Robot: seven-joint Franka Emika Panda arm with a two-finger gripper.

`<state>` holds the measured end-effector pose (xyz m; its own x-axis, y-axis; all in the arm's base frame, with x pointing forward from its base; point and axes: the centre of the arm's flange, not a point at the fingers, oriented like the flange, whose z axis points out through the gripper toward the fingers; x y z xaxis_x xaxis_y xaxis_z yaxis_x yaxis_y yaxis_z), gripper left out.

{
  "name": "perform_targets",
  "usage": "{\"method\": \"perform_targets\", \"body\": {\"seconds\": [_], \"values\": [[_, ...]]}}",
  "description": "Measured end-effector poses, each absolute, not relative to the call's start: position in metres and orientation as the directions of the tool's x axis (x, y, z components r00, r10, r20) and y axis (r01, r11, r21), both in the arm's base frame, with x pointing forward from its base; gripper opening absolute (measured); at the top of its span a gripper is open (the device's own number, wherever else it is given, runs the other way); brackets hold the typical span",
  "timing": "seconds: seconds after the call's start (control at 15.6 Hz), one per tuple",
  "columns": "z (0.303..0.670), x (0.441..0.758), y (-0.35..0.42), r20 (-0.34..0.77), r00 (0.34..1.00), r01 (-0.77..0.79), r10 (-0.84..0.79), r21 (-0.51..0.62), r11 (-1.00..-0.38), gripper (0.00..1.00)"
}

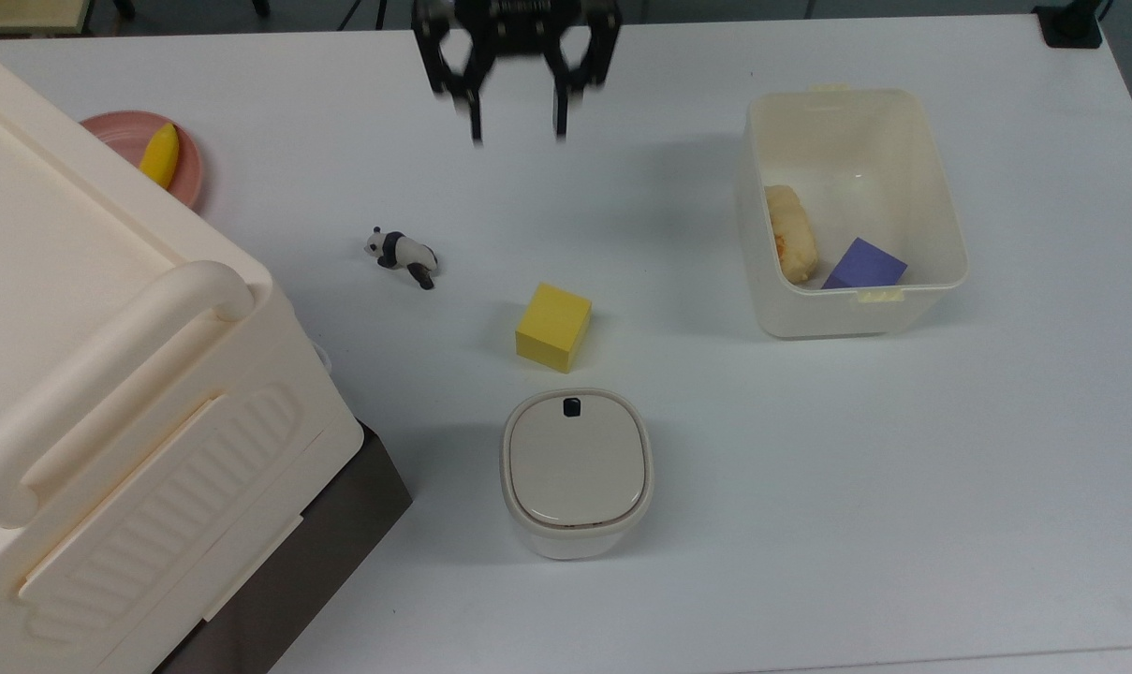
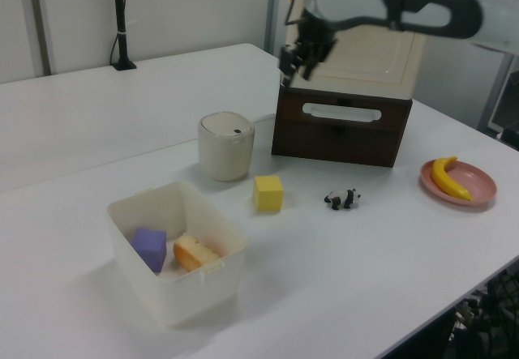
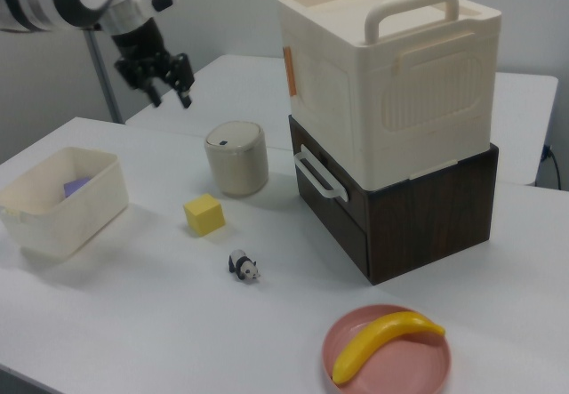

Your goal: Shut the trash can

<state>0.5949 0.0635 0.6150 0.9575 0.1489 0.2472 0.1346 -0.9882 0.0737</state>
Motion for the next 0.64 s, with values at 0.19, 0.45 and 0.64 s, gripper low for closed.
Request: {"method": "perform_targets", "body": {"seconds": [0.19,0.45,0.64], "values": [[0.619,0.567,0.054,0.115,0.989,0.087,0.093,0.056,-0.995,0.99],[0.634,0.554,-0.001,0.101,0.994,-0.039,-0.043,-0.044,-0.998,1.00],[0.636,0.553,-0.012,0.102,0.992,-0.062,-0.069,-0.067,-0.996,1.00]]}}
